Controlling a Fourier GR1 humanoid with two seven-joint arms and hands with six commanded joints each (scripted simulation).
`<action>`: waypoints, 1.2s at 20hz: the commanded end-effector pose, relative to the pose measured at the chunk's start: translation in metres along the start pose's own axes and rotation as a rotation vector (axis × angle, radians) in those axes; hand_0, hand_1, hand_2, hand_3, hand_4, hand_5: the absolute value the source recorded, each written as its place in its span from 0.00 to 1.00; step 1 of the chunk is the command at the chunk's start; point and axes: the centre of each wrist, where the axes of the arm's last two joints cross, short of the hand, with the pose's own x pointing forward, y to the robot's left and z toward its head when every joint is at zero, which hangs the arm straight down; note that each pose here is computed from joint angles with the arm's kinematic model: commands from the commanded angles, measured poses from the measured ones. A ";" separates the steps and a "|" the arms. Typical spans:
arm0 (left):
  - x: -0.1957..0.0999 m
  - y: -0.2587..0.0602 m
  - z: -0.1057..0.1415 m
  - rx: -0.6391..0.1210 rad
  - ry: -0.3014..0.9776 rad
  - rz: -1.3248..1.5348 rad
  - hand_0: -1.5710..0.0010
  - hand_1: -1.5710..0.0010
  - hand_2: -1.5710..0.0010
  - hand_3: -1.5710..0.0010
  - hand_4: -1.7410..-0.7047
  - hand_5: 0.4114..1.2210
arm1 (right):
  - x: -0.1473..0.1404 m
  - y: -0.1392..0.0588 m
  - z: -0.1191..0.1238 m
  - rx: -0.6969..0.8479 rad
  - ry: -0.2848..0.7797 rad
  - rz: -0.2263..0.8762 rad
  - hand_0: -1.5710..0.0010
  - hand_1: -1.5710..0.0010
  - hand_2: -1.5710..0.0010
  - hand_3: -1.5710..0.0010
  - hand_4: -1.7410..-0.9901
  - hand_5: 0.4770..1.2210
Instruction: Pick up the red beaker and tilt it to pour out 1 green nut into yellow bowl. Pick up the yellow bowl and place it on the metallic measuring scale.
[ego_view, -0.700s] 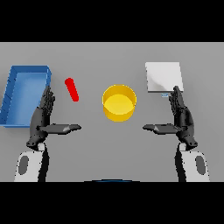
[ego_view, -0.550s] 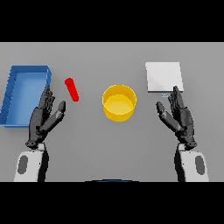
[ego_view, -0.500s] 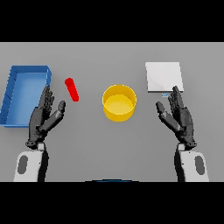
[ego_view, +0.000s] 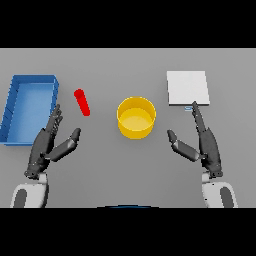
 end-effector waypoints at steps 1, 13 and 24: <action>0.001 -0.004 -0.005 -0.007 0.013 0.000 1.00 1.00 1.00 1.00 0.58 0.29 | 0.001 -0.001 -0.001 0.004 -0.004 -0.004 1.00 1.00 1.00 1.00 0.81 0.17; -0.027 -0.001 -0.085 -0.045 0.078 -0.021 1.00 1.00 1.00 1.00 0.54 0.28 | -0.002 0.000 -0.003 0.034 -0.006 -0.082 1.00 1.00 1.00 1.00 0.68 0.20; -0.031 -0.022 -0.131 -0.058 0.087 -0.081 1.00 1.00 1.00 1.00 0.52 0.32 | 0.001 -0.007 0.002 0.022 -0.009 -0.085 1.00 1.00 1.00 1.00 0.67 0.22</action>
